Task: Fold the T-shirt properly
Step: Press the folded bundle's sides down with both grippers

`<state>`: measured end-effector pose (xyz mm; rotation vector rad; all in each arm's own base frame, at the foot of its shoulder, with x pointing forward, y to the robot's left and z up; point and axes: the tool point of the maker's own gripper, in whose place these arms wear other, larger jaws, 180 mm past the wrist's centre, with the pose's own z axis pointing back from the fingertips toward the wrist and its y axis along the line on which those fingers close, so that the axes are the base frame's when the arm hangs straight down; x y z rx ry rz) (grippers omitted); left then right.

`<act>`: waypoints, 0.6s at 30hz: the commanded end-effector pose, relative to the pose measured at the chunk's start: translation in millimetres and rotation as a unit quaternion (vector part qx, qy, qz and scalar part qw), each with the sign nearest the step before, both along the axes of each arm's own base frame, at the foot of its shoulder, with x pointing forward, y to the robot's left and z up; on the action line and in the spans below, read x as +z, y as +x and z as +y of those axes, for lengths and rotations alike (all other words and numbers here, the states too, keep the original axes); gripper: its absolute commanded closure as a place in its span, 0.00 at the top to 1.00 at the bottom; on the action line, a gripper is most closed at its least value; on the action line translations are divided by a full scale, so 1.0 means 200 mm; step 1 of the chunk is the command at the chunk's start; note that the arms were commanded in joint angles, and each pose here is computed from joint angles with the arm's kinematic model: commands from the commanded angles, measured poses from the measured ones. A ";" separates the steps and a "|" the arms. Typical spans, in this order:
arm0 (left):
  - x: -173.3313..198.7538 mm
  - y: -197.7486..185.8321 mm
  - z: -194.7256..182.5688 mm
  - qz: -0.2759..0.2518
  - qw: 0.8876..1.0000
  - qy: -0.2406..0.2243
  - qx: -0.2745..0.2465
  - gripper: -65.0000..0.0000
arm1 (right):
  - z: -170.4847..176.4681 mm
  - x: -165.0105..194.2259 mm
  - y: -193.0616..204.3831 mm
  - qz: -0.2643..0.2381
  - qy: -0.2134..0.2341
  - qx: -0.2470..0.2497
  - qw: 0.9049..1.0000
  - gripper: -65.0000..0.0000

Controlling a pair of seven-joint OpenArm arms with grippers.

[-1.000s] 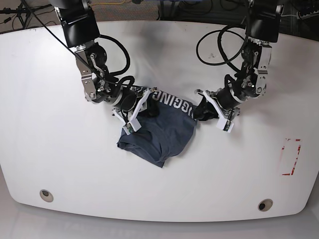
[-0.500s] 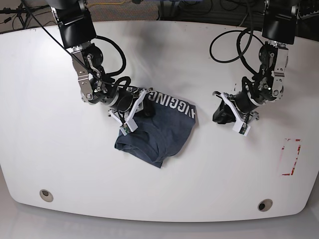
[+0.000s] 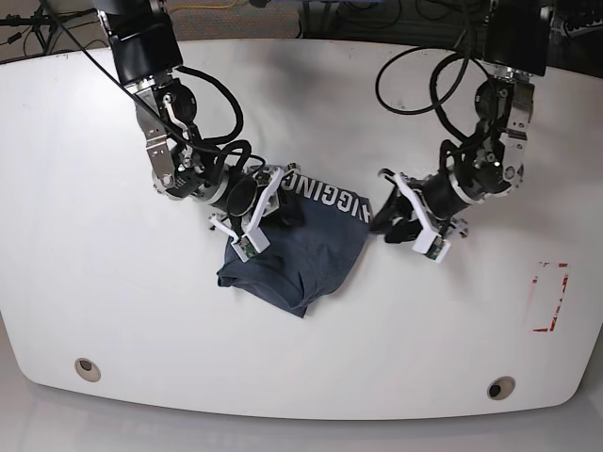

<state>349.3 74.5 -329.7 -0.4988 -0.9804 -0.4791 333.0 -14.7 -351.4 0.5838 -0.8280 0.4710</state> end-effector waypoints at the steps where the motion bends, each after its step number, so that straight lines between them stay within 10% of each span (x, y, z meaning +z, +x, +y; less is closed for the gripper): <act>1: 0.19 0.04 -0.12 -0.048 0.998 -0.040 -0.013 0.32 | 0.02 0.16 0.07 -0.048 0.019 0.000 0.999 0.11; 18: 0.14 0.26 -0.50 -0.036 0.998 -0.042 -0.018 0.34 | -0.36 0.11 0.43 -0.048 -0.012 -0.085 0.995 0.11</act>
